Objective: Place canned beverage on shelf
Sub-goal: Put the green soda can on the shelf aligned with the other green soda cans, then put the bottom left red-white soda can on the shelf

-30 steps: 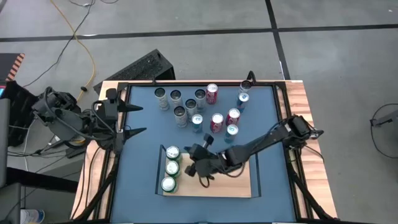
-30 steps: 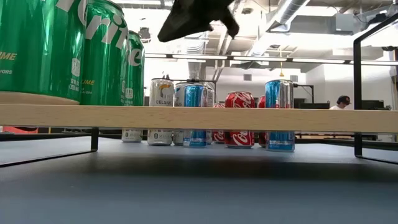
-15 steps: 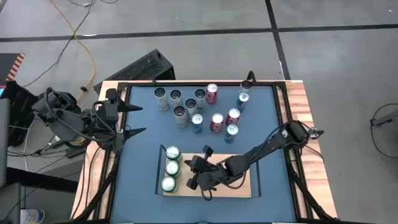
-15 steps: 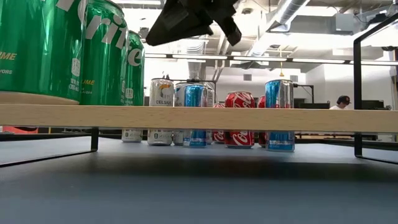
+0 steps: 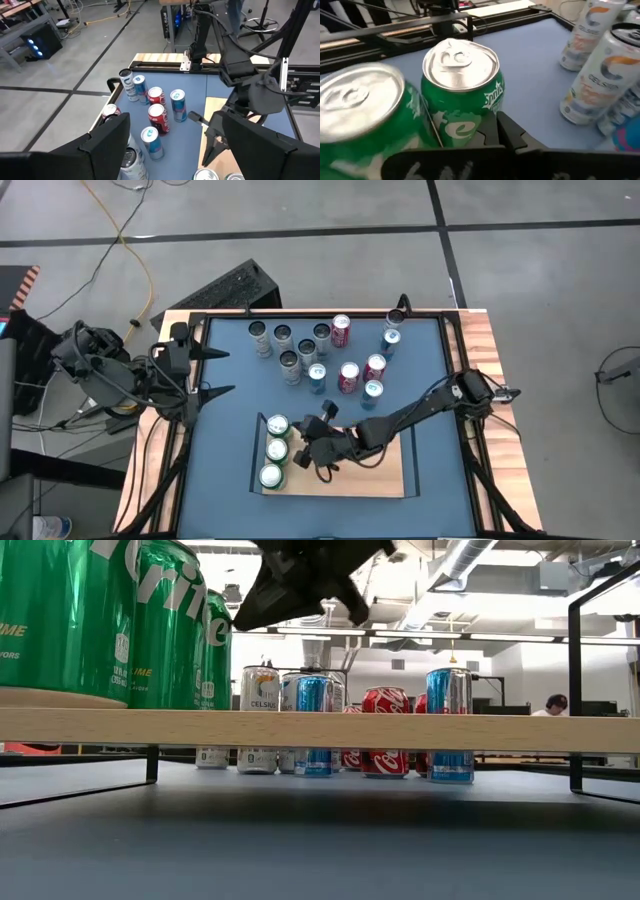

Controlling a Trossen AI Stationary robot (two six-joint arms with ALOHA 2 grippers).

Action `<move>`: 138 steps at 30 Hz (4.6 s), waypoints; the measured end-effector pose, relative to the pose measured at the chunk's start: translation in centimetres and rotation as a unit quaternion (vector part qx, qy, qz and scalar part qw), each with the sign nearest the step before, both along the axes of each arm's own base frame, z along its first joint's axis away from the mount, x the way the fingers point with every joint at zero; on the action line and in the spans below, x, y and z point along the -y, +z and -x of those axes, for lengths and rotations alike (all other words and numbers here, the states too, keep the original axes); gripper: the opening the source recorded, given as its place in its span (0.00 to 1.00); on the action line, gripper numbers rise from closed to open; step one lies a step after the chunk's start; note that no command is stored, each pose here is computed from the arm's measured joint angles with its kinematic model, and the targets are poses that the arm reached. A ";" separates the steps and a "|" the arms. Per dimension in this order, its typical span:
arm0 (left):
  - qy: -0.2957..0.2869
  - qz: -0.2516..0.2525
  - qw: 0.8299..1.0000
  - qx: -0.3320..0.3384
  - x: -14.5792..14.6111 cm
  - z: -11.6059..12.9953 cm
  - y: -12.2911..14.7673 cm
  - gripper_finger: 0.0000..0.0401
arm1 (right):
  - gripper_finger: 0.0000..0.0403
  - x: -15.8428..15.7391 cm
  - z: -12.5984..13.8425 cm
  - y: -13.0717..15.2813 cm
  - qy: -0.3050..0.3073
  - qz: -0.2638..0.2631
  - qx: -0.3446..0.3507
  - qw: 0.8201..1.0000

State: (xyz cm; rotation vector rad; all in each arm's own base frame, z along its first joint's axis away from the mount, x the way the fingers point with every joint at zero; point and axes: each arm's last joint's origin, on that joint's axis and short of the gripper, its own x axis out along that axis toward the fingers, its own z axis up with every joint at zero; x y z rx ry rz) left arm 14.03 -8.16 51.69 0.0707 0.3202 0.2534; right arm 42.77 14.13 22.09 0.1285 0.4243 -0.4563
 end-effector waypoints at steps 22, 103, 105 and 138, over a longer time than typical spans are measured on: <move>0.001 0.002 1.000 0.001 0.0 0.0 0.0 0.76 | 0.00 -4.3 1.7 0.1 0.043 -0.014 0.006 0.999; 0.053 0.019 0.979 -0.194 -12.0 -14.4 -6.2 0.76 | 0.63 6.2 20.9 20.2 0.068 0.115 -0.090 0.987; 0.051 0.027 0.975 -0.214 -12.7 -15.2 -7.0 0.76 | 0.63 6.6 21.6 20.4 0.072 0.124 -0.100 0.985; -0.016 0.046 0.991 -0.124 -15.7 -11.2 -11.1 0.76 | 0.63 15.0 19.0 14.8 0.005 0.036 -0.257 0.966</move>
